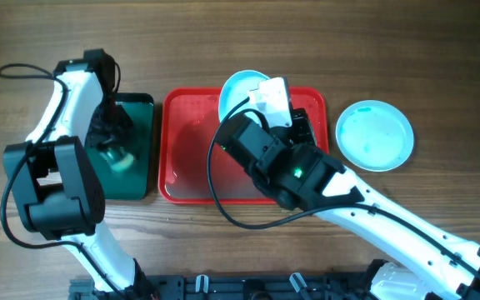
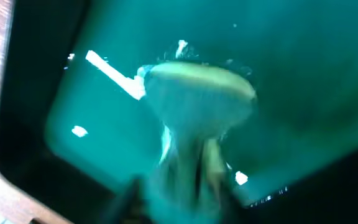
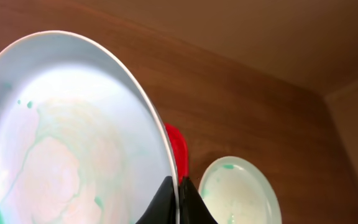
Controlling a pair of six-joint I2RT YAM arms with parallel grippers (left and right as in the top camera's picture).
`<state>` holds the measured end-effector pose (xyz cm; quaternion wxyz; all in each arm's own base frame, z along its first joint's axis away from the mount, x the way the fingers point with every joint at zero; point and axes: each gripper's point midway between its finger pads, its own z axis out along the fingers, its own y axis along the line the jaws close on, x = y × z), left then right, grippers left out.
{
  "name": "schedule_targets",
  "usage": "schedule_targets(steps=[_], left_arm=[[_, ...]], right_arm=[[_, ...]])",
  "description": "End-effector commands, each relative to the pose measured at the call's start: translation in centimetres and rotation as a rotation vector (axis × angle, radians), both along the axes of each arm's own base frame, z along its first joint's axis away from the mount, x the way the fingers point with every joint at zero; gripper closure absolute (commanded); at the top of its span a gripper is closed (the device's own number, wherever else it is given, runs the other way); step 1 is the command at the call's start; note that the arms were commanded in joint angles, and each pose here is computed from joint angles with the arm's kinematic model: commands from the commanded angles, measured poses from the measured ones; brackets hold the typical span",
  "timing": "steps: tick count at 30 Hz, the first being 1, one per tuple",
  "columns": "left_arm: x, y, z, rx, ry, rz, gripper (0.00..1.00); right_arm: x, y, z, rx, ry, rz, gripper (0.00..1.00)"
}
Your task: Clean dirty plates on tray and stack at the side
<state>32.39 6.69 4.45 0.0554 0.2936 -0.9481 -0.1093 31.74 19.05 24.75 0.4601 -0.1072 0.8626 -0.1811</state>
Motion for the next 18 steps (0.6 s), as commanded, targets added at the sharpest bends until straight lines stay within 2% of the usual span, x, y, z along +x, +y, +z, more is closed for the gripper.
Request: schedule_targets(steps=[1, 6, 9, 13, 15, 18], left_arm=[[-0.2, 0.0, -0.4, -0.005, -0.013, 0.02, 0.0], [-0.2, 0.0, 0.3, -0.005, -0.021, 0.021, 0.0], [0.1, -0.1, 2.8, -0.005, -0.067, 0.023, 0.0], [1.4, -0.5, 9.2, -0.016, -0.284, 0.032, 0.0], [1.3, -0.5, 12.5, -0.007, -0.403, 0.078, 0.0], [0.6, -0.6, 15.6, -0.001, -0.502, 0.089, 0.0]], right_arm=[[0.0, 0.2, 0.3, 0.07, 0.012, 0.009, 0.96], [0.3, -0.6, 1.0, 0.119, 0.011, 0.0, 0.96], [0.6, -1.1, 2.2, 0.203, 0.008, 0.019, 0.96], [0.8, -3.1, 5.2, 0.327, -0.028, 0.038, 0.96], [0.5, -5.0, 7.0, 0.376, -0.056, 0.042, 0.96], [-0.5, -8.0, 9.6, 0.441, -0.108, 0.034, 0.96]])
